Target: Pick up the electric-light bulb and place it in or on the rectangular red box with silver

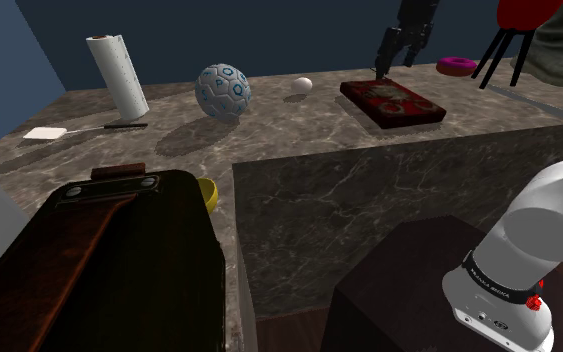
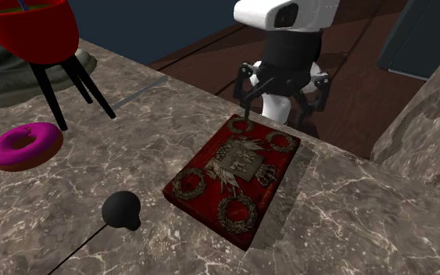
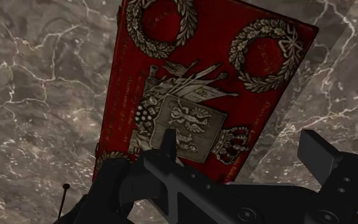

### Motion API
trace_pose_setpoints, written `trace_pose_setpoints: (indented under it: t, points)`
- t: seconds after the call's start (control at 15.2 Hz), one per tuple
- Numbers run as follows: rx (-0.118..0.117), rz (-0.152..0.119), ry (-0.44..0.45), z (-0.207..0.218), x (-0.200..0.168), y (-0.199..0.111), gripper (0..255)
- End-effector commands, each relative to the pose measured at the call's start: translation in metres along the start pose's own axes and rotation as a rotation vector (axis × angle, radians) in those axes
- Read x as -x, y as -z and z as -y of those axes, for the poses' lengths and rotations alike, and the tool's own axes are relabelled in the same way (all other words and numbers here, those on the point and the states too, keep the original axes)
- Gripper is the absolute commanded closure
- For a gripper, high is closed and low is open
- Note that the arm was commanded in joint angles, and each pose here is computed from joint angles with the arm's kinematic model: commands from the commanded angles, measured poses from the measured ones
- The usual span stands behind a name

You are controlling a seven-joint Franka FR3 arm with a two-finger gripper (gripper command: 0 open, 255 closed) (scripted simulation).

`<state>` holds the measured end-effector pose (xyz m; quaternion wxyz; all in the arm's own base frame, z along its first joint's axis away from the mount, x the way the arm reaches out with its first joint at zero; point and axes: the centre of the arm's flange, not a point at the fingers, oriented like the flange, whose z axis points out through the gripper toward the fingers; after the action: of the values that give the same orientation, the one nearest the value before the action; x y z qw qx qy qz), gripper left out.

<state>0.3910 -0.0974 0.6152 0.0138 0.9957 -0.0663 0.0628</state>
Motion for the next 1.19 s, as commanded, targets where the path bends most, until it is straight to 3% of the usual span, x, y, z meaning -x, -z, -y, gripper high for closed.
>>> trace_pose_setpoints:
  t: [0.0, 1.12]
  points:
    - [0.0, -0.008, -0.015, -0.019, -0.017, -0.007, 0]
    - [-0.01, -0.073, -0.142, -0.185, -0.158, -0.026, 0]
